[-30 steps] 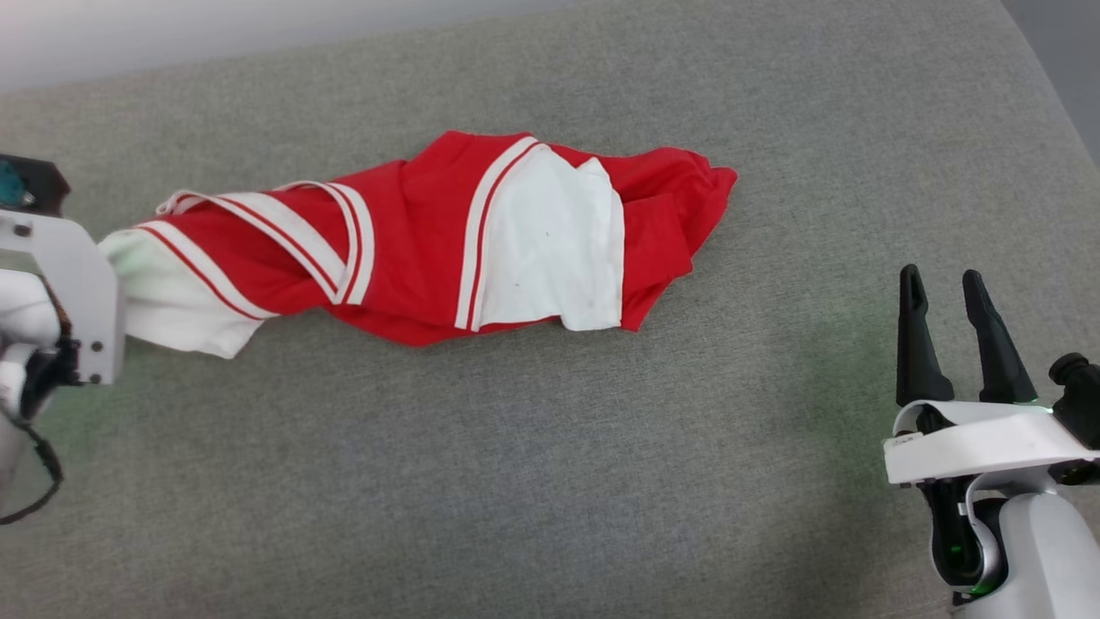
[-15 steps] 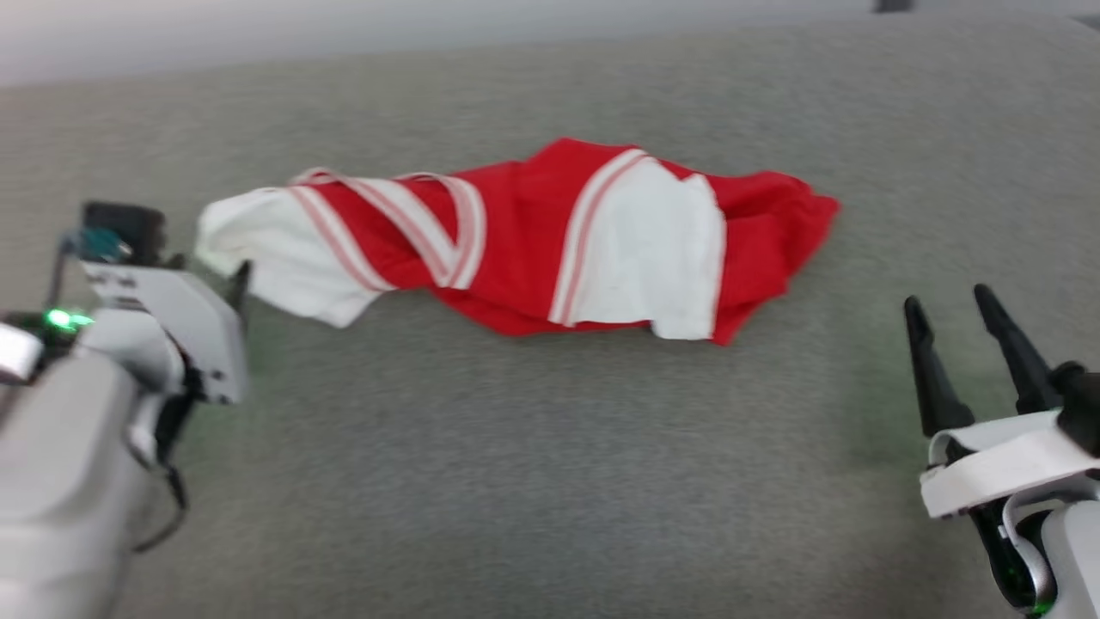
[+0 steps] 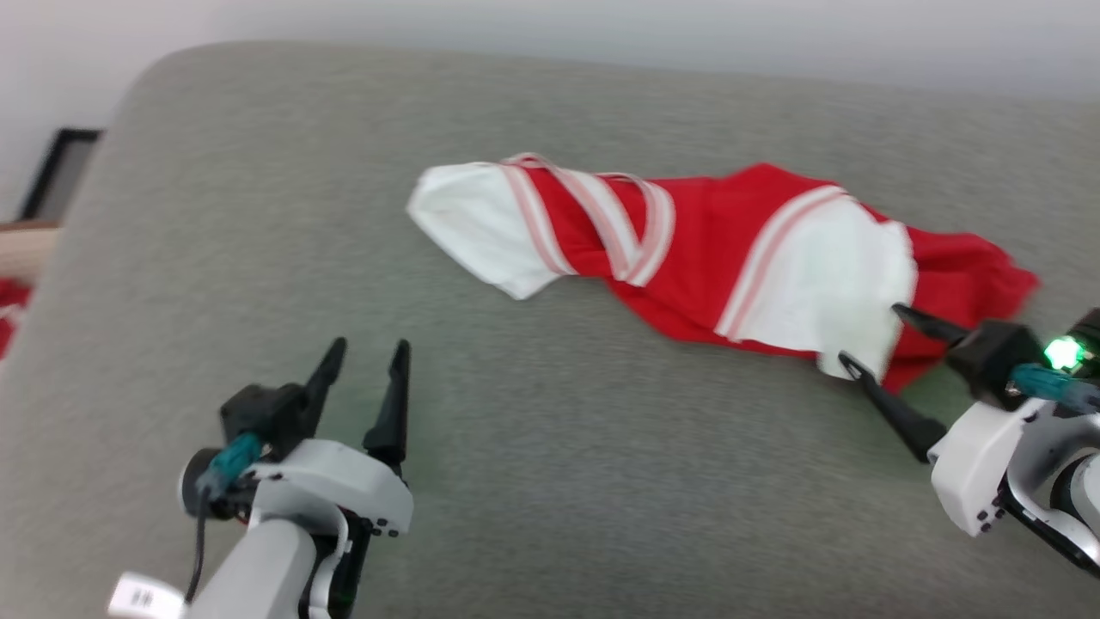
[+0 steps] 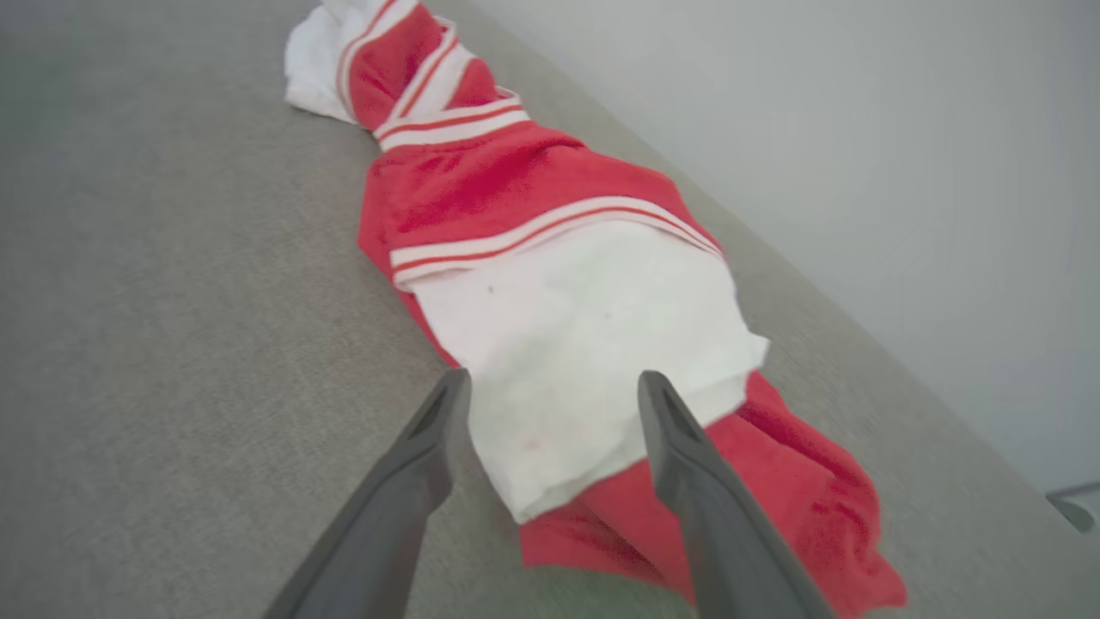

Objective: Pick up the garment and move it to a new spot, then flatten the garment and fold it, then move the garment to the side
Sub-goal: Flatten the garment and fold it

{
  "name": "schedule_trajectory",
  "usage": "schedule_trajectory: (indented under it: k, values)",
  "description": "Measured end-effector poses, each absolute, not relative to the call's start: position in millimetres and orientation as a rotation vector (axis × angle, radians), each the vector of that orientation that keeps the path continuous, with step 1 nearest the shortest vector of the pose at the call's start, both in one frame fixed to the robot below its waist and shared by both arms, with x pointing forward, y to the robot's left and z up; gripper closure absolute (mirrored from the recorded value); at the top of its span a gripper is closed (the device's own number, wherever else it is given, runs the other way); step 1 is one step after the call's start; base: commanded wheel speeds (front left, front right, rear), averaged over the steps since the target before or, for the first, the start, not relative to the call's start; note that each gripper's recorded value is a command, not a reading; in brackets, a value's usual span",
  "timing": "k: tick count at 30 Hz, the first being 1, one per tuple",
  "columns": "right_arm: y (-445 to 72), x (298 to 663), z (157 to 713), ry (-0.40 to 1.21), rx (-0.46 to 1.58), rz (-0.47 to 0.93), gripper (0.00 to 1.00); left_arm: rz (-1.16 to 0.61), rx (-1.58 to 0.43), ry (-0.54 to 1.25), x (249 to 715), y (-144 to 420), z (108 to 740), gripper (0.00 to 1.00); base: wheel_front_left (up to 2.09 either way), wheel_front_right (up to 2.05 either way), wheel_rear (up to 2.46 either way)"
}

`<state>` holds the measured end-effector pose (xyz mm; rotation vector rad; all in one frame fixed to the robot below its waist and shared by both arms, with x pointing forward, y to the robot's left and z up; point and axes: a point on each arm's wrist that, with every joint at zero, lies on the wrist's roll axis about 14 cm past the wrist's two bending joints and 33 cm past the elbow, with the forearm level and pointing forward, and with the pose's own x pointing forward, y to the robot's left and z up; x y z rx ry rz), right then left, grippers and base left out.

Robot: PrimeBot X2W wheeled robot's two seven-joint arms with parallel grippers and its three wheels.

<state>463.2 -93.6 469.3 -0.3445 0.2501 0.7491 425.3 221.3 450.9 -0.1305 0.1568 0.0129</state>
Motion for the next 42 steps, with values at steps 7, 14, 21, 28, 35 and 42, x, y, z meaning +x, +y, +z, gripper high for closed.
schedule_trajectory:
  k: [7, 14, 21, 28, 35, 42]
  values:
    - [-49, 450, 456, 0.377, -0.588, 0.997, 0.00, 0.210, -0.155, 0.026, 375, 254, 481, 0.00, 0.00, 0.00, 0.00]
    - [-41, 462, 450, 0.378, -0.840, 1.088, 0.00, 0.286, -0.176, -0.010, 346, 265, 486, 0.00, 0.00, 0.00, 0.00]
    - [-51, 475, 434, 0.418, -0.942, 1.098, 0.00, 0.308, -0.179, -0.009, 346, 271, 482, 0.00, 0.00, 0.00, 0.00]
    - [-51, 484, 427, 0.394, -0.967, 1.102, 0.06, 0.272, -0.230, 0.012, 357, 263, 471, 0.00, 0.00, 0.00, 0.00]
    - [-56, 491, 423, 0.371, -0.976, 1.089, 1.00, 0.256, -0.270, 0.002, 367, 261, 471, 0.00, 0.00, 0.00, 0.00]
    - [-62, 518, 448, 0.322, -0.835, 0.993, 1.00, 0.235, -0.285, 0.003, 370, 253, 470, 0.00, 0.00, 0.00, 0.00]
